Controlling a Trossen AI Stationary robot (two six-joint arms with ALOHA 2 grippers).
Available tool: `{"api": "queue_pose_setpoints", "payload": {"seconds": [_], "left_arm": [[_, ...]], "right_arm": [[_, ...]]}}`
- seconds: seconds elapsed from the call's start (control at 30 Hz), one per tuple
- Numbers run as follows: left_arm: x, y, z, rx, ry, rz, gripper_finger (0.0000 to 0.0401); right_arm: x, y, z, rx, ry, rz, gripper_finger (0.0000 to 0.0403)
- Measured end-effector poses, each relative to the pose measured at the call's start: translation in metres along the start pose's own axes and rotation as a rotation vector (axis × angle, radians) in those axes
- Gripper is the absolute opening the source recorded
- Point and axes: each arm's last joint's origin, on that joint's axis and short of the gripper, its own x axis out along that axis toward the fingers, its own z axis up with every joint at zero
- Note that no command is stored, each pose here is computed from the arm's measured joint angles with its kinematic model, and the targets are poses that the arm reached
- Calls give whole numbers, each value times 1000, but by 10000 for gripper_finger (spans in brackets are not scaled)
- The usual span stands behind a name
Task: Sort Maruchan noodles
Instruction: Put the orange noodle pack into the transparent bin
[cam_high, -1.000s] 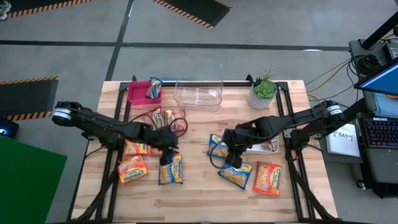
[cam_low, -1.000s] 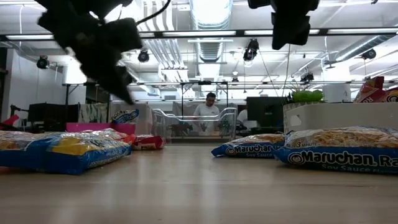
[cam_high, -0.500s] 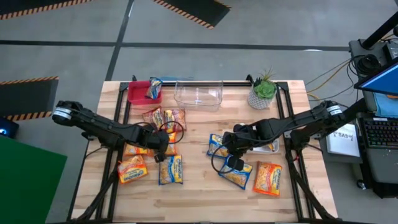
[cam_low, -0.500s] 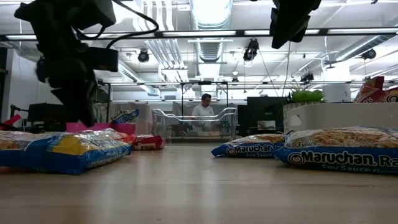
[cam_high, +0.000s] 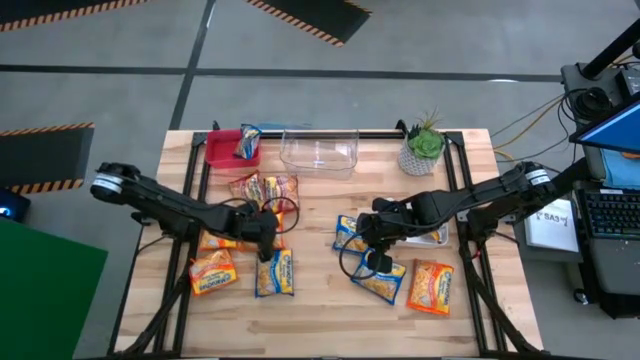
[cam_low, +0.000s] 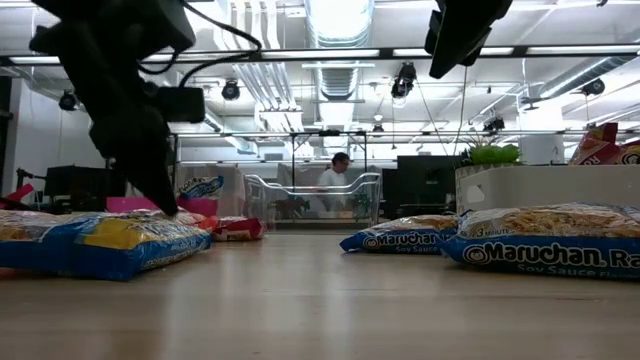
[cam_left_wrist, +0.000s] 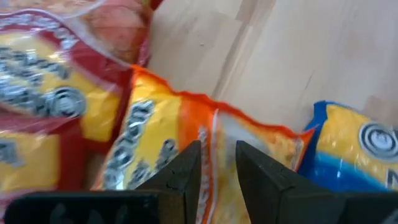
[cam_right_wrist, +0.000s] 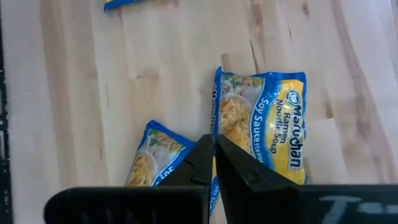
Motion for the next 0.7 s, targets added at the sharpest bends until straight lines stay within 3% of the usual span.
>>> {"api": "queue_pose_setpoints", "payload": {"seconds": [0.17, 0.33, 0.47, 0.7], "left_arm": [[18, -11, 3, -19, -3, -28, 82], [19, -37, 35, 61, -169, -202, 82], [5, -49, 47, 200, -165, -303, 82], [-35, -41, 47, 209, -145, -315, 82]], "right_arm": [[0, 0, 0, -13, -3, -9, 9], [0, 0, 0, -16, -6, -8, 9], [0, 0, 0, -7, -6, -8, 9], [4, 0, -5, -35, 17, -20, 9]]}}
